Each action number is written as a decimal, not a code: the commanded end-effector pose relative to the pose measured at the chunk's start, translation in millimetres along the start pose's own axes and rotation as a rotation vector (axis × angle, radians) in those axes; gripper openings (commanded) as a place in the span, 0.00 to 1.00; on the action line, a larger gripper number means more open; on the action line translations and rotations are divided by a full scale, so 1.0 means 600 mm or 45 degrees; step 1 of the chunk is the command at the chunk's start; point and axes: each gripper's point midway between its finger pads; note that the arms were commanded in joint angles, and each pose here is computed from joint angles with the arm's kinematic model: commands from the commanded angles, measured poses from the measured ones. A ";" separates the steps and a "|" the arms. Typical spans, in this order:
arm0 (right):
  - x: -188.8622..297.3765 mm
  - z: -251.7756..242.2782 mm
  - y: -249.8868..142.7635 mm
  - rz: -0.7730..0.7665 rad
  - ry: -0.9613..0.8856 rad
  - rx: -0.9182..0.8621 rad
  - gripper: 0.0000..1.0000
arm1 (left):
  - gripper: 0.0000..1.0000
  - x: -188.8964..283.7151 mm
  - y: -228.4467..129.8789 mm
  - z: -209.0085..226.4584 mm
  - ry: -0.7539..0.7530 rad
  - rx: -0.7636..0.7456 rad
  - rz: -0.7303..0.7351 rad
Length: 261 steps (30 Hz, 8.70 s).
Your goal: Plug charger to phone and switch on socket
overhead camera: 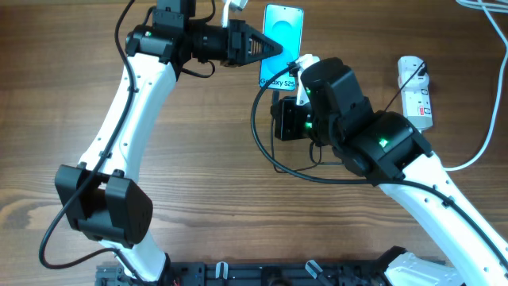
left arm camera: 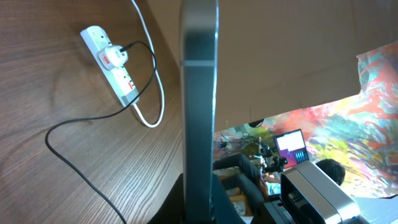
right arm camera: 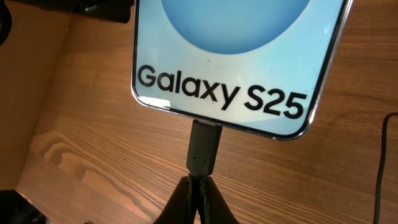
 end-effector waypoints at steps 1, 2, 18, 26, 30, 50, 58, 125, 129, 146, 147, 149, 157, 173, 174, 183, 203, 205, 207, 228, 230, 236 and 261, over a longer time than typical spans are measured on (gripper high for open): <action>0.017 -0.024 0.073 -0.218 -0.112 0.021 0.05 | 0.04 -0.005 -0.032 -0.067 -0.166 -0.007 0.097; 0.018 -0.025 0.075 -0.227 -0.118 0.021 0.05 | 0.04 -0.005 -0.032 -0.067 -0.166 -0.007 0.097; 0.039 -0.017 0.110 -0.326 -0.126 0.051 0.09 | 0.04 -0.005 -0.033 -0.066 -0.161 0.003 0.098; 0.053 -0.003 0.112 -0.320 -0.083 0.055 0.23 | 0.04 -0.007 -0.026 -0.048 -0.083 0.002 0.063; 0.070 -0.002 0.110 -0.308 -0.090 0.054 0.51 | 0.04 -0.007 -0.020 -0.034 -0.020 0.006 0.036; 0.134 -0.064 -0.009 -0.014 -0.271 -0.020 1.00 | 0.04 0.034 -0.038 0.109 0.531 0.178 -0.028; 0.132 -0.078 -0.037 0.072 -0.314 -0.083 1.00 | 0.04 0.037 -0.089 0.211 0.733 0.387 0.020; 0.087 -0.111 -0.118 0.355 -0.412 -0.155 1.00 | 0.35 -0.020 -0.217 0.511 1.016 0.520 0.334; 0.088 -0.113 -0.121 0.364 -0.417 -0.157 1.00 | 0.42 -0.006 -0.223 0.521 1.093 0.520 0.347; 0.092 -0.122 -0.122 0.362 -0.457 -0.146 1.00 | 0.53 0.041 -0.239 0.518 1.220 0.628 0.373; 0.092 -0.123 -0.121 0.360 -0.460 -0.146 1.00 | 0.54 0.048 -0.236 0.512 1.222 0.635 0.367; 0.092 -0.123 -0.121 0.359 -0.460 -0.147 1.00 | 0.63 0.062 -0.223 0.495 1.223 0.637 0.345; 0.092 -0.123 -0.121 0.359 -0.459 -0.147 1.00 | 1.00 0.126 -0.135 0.362 1.212 0.496 0.122; 0.091 -0.140 -0.095 0.257 -0.537 -0.120 1.00 | 1.00 0.242 -0.144 -0.020 1.266 0.047 -0.436; 0.092 -0.142 -0.093 0.247 -0.550 -0.117 1.00 | 1.00 0.240 -0.162 -0.022 1.282 0.058 -0.435; 0.107 -0.170 -0.060 0.248 -0.471 -0.129 1.00 | 1.00 0.235 -0.296 0.013 1.371 0.103 -0.535; 0.241 -0.601 0.052 -0.178 -1.332 -0.711 1.00 | 1.00 0.237 -0.335 0.040 1.404 0.128 -0.482; 0.233 -0.635 0.040 -0.136 -1.361 -0.762 1.00 | 1.00 0.237 -0.335 0.040 1.405 0.128 -0.481; 0.224 -0.666 0.027 -0.098 -1.363 -0.818 1.00 | 1.00 0.237 -0.335 0.041 1.407 0.130 -0.478; 0.103 -0.827 -0.044 0.125 -1.193 -0.934 1.00 | 1.00 0.237 -0.335 0.041 1.407 0.130 -0.478; 0.092 -0.838 -0.053 0.145 -1.194 -0.943 1.00 | 1.00 0.237 -0.335 0.041 1.407 0.130 -0.478; 0.054 -0.863 -0.067 0.171 -1.170 -0.952 1.00 | 1.00 0.237 -0.335 0.041 1.407 0.130 -0.478; -0.018 -0.895 -0.069 0.147 -1.024 -0.903 1.00 | 1.00 0.237 -0.335 0.041 1.407 0.130 -0.478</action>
Point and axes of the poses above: each gripper's point midway between its finger pads, its own x axis back along the fingers, its own z axis along the line the jaws close on, y = z × x, and after that the axes turned 1 degree about x, right-handed
